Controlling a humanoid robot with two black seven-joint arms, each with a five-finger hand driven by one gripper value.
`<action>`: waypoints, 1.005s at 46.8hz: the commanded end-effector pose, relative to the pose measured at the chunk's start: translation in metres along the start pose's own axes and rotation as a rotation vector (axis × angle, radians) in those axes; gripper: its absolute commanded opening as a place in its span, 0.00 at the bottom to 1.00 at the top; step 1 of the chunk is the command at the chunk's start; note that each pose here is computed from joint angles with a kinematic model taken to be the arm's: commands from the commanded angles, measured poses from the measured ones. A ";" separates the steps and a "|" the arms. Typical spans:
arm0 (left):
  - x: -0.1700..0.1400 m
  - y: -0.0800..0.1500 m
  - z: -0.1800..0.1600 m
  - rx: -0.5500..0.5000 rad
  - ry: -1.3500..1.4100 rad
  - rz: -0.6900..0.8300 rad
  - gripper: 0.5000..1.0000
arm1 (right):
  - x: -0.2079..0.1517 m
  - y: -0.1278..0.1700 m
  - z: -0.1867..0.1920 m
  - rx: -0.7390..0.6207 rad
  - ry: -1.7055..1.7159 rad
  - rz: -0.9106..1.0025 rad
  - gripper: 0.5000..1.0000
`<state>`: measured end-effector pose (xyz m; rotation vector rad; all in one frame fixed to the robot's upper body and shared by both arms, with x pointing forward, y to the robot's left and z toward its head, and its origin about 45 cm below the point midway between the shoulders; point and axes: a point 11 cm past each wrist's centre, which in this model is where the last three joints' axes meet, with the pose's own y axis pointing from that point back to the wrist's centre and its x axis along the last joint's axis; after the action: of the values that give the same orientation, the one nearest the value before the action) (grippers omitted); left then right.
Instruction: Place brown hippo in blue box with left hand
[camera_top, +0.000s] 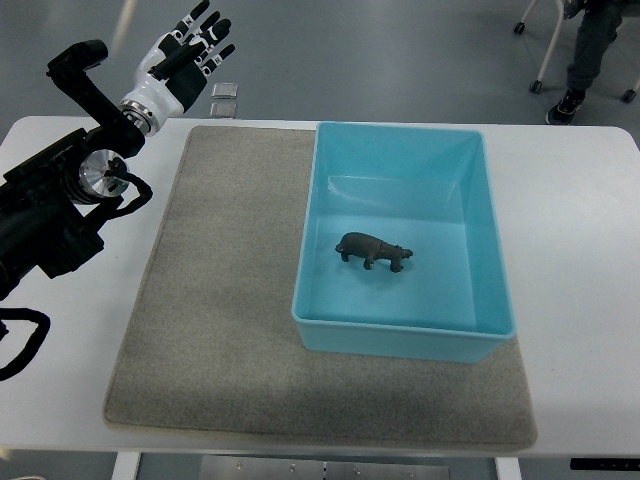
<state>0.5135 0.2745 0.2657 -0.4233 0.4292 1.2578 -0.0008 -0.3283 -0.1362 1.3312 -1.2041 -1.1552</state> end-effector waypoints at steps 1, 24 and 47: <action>-0.003 -0.002 -0.001 -0.007 0.016 -0.001 0.99 | 0.000 0.000 0.000 0.000 0.000 0.000 0.87; 0.001 0.003 -0.011 0.004 0.011 0.003 0.99 | 0.000 0.000 0.000 0.000 -0.001 0.000 0.87; 0.009 0.009 -0.018 0.014 0.022 0.021 0.99 | 0.000 0.000 0.000 0.001 -0.004 -0.002 0.87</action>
<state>0.5054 0.2740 0.2450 -0.4204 0.4605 1.2699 -0.0008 -0.3284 -0.1361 1.3310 -1.2044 -1.1551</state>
